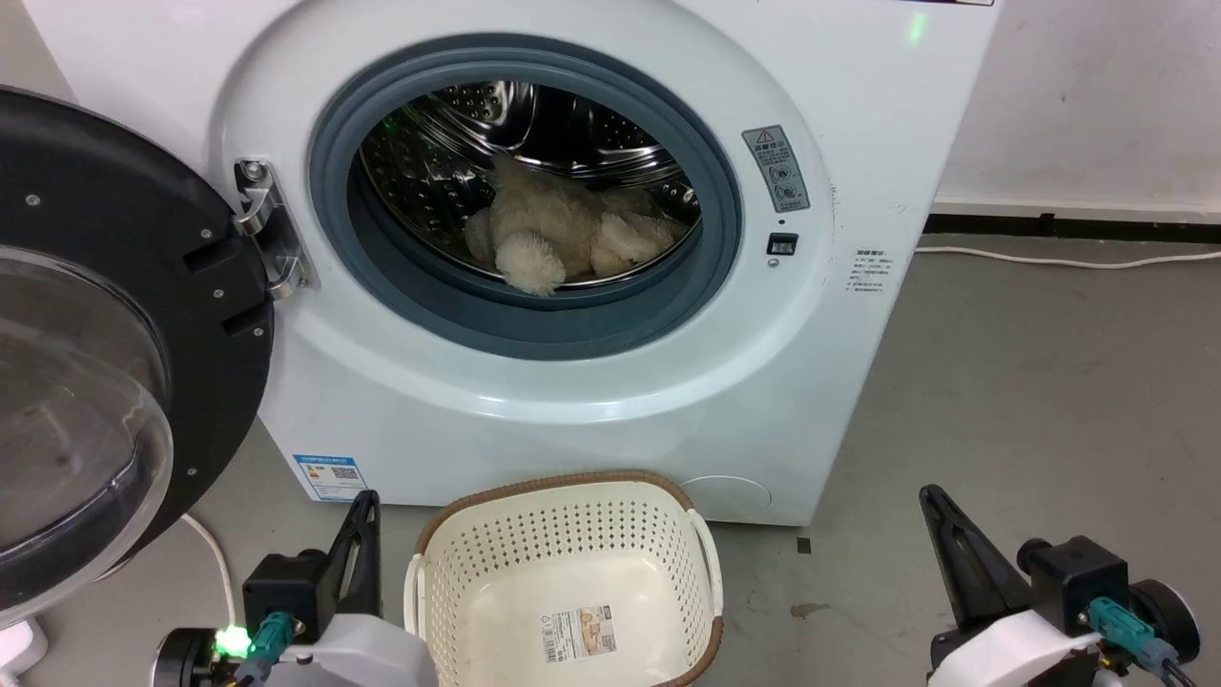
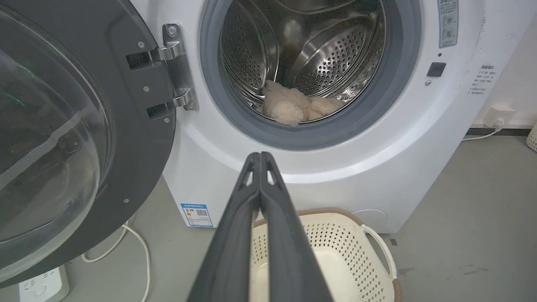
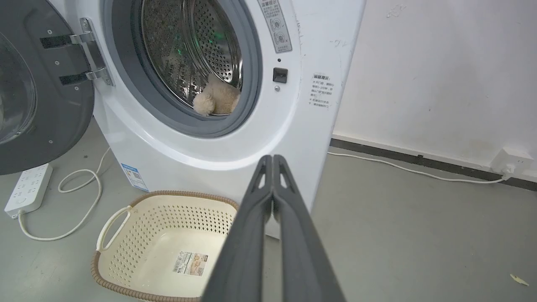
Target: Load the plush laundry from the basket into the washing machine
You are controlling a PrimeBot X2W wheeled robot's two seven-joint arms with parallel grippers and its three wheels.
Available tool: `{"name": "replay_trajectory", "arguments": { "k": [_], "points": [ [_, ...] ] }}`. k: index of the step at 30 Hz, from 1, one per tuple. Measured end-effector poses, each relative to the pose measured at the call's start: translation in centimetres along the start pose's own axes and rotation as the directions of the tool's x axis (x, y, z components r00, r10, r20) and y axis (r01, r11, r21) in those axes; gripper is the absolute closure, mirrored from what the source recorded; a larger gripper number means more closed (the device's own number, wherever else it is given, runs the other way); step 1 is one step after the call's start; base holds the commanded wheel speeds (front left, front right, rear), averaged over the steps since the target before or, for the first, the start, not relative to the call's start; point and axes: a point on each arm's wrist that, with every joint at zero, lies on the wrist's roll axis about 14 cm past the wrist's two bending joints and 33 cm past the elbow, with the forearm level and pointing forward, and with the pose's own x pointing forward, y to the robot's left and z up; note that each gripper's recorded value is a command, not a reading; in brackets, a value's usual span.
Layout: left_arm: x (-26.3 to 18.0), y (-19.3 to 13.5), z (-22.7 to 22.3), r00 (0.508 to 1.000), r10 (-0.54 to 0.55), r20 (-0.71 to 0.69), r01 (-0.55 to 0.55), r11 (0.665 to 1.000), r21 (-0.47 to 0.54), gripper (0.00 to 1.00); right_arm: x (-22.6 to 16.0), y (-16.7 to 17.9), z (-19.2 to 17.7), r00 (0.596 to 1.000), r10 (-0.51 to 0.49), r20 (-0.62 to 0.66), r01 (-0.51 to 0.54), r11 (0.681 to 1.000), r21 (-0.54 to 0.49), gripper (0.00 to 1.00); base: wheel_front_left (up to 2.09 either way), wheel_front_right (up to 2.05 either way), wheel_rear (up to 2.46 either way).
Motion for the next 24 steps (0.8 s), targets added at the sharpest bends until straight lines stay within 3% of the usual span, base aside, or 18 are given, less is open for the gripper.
{"name": "replay_trajectory", "arguments": {
  "k": [24],
  "points": [
    [0.23,0.36,0.45,1.0,0.008,-0.011,-0.008,1.0,0.022,1.0,0.45,-0.14,0.22,1.0,-0.002,-0.019,0.002,1.0,-0.012,1.0,0.0,0.0,0.0]
  ]
}}
